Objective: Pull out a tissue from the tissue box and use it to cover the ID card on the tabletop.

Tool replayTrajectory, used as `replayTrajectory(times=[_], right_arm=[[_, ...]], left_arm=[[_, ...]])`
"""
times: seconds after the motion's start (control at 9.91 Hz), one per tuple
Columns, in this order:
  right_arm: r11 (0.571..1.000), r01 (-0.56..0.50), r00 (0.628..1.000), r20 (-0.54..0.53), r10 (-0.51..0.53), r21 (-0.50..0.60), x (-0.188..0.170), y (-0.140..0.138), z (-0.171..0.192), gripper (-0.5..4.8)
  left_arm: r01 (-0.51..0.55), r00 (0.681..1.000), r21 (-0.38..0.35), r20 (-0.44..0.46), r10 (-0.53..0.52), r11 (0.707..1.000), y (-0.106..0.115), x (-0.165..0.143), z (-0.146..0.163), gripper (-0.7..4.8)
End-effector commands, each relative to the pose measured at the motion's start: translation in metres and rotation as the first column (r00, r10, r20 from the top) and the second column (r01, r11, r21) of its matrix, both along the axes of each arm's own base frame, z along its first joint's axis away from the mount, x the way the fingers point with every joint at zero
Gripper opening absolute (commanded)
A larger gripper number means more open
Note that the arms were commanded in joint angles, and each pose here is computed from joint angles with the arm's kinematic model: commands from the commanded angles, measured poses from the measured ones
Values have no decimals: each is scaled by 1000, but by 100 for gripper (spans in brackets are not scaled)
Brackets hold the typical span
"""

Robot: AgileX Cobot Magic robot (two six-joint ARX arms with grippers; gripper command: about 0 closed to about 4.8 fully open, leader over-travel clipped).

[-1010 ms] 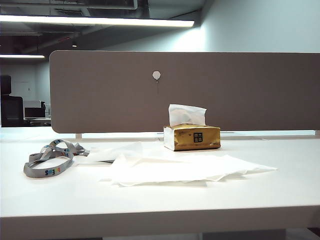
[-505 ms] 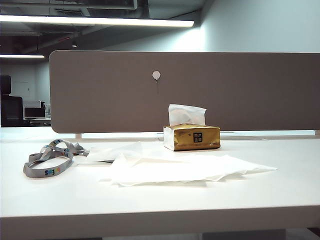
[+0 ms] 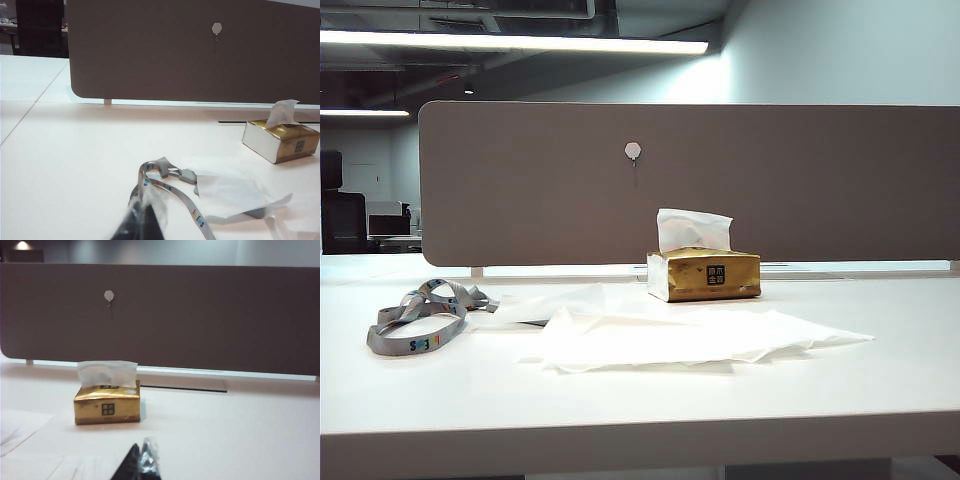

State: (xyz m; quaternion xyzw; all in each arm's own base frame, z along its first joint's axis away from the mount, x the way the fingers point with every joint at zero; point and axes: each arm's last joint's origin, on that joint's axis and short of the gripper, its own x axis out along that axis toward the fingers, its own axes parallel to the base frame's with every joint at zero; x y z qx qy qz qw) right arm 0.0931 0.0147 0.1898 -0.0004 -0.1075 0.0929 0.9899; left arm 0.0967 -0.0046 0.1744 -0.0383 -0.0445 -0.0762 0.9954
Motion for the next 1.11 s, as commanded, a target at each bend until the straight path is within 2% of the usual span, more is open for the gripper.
replayTrajectory(times=[0.1, 0.2, 0.3, 0.61, 0.71, 0.81, 1.11], right_arm=[[1000, 24, 1000, 2, -24, 5, 0, -1, 0, -5], [999, 35, 999, 0, -35, 7, 0, -1, 0, -5], [990, 140, 990, 2, -140, 3, 0, -4, 0, -5], [980, 197, 980, -21, -196, 3, 1, -7, -2, -5], [970, 241, 968, -68, -242, -10, 2, -11, -7, -5], [967, 255, 962, -96, -255, -13, 3, -13, -10, -5], [976, 219, 971, -93, -220, -13, 3, -15, -12, -5]], left_arm=[[-2, 1000, -4, 9, 2, 1000, 0, 0, 2, -5], [0, 1000, -4, 9, 0, 1000, 0, 0, 2, -5], [0, 1000, -4, 5, 0, 1000, 0, 0, 2, -5], [0, 1000, -4, 1, 0, 1000, 0, 0, 1, -6], [0, 1000, -4, 1, 0, 1000, 0, 0, 1, -5], [0, 1000, -4, 1, 0, 1000, 0, 0, 1, -5], [0, 1000, -4, 1, 0, 1000, 0, 0, 1, -5]])
